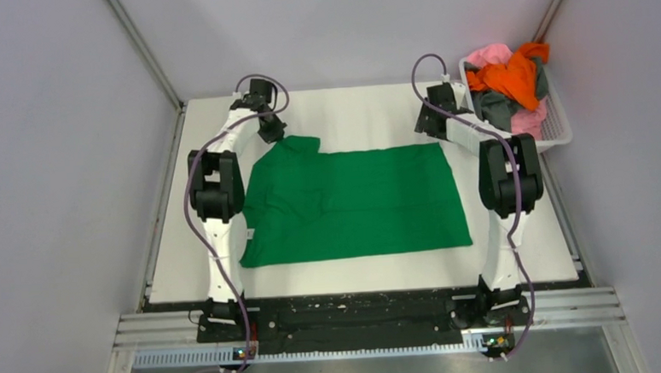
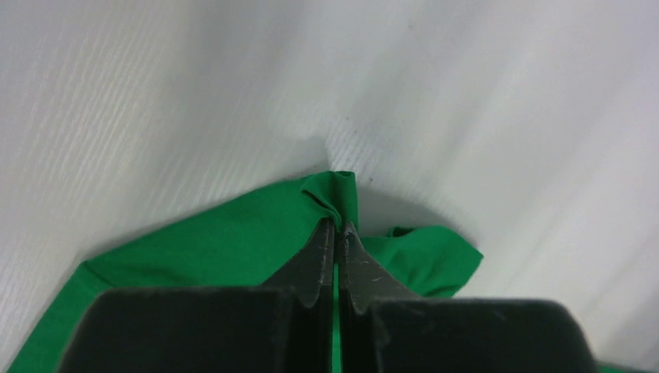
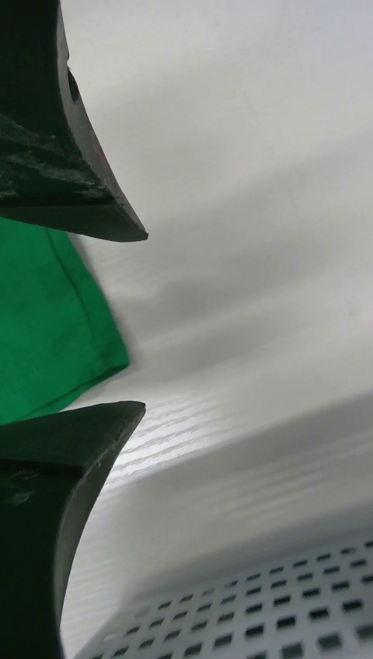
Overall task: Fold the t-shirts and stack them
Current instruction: Grab the side of the flattened tshirt furthest away from the robot with both arms
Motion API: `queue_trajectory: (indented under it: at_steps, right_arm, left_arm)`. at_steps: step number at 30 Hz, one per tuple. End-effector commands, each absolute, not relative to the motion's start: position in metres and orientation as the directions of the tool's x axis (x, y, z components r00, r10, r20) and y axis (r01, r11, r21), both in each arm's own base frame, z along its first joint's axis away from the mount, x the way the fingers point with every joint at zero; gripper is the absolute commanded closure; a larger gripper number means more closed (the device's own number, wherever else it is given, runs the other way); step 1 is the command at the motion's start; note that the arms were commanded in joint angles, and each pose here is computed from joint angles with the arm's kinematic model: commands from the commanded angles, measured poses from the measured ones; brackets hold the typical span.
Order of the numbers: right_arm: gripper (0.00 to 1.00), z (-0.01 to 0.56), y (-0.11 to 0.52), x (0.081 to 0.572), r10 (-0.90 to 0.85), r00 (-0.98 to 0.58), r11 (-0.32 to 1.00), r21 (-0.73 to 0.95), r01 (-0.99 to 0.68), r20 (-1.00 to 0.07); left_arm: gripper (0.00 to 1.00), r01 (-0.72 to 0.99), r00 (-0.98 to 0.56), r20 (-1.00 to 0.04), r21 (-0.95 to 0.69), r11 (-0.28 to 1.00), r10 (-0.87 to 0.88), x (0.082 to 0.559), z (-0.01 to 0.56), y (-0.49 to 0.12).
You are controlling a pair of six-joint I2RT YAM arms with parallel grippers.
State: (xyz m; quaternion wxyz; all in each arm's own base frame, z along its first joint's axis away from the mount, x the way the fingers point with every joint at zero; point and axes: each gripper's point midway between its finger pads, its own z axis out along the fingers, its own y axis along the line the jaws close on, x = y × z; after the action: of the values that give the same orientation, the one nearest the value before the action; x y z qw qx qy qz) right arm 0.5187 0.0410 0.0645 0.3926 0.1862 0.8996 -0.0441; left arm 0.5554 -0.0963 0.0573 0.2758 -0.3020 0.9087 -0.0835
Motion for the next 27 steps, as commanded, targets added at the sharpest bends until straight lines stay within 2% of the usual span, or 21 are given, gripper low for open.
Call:
queue_trajectory:
  at_steps: [1, 6, 15, 22, 27]
  right_arm:
    - [0.29, 0.065, 0.051, 0.546, 0.286, -0.633, 0.943, 0.095, 0.318, -0.719]
    - [0.38, 0.05, 0.06, 0.535, 0.299, -0.684, 0.947, 0.117, 0.3, -0.666]
    - [0.41, 0.037, 0.054, 0.511, 0.287, -0.734, 0.946, 0.06, 0.32, -0.615]
    - [0.49, 0.034, 0.049, 0.504, 0.256, -0.751, 0.95, 0.014, 0.313, -0.609]
    - [0.48, 0.034, 0.046, 0.495, 0.23, -0.766, 0.951, -0.028, 0.308, -0.6]
  left_arm:
    - [1.0, -0.412, -0.626, -0.523, -0.409, 0.814, -0.579, 0.56, 0.121, -0.102]
    - [1.0, -0.393, -0.646, -0.516, -0.407, 0.824, -0.563, 0.552, 0.123, -0.107]
    - [1.0, -0.376, -0.664, -0.524, -0.383, 0.844, -0.534, 0.539, 0.129, -0.111]
    - [1.0, -0.371, -0.67, -0.527, -0.371, 0.851, -0.522, 0.533, 0.129, -0.111]
    - [1.0, -0.368, -0.686, -0.511, -0.37, 0.853, -0.518, 0.527, 0.129, -0.113]
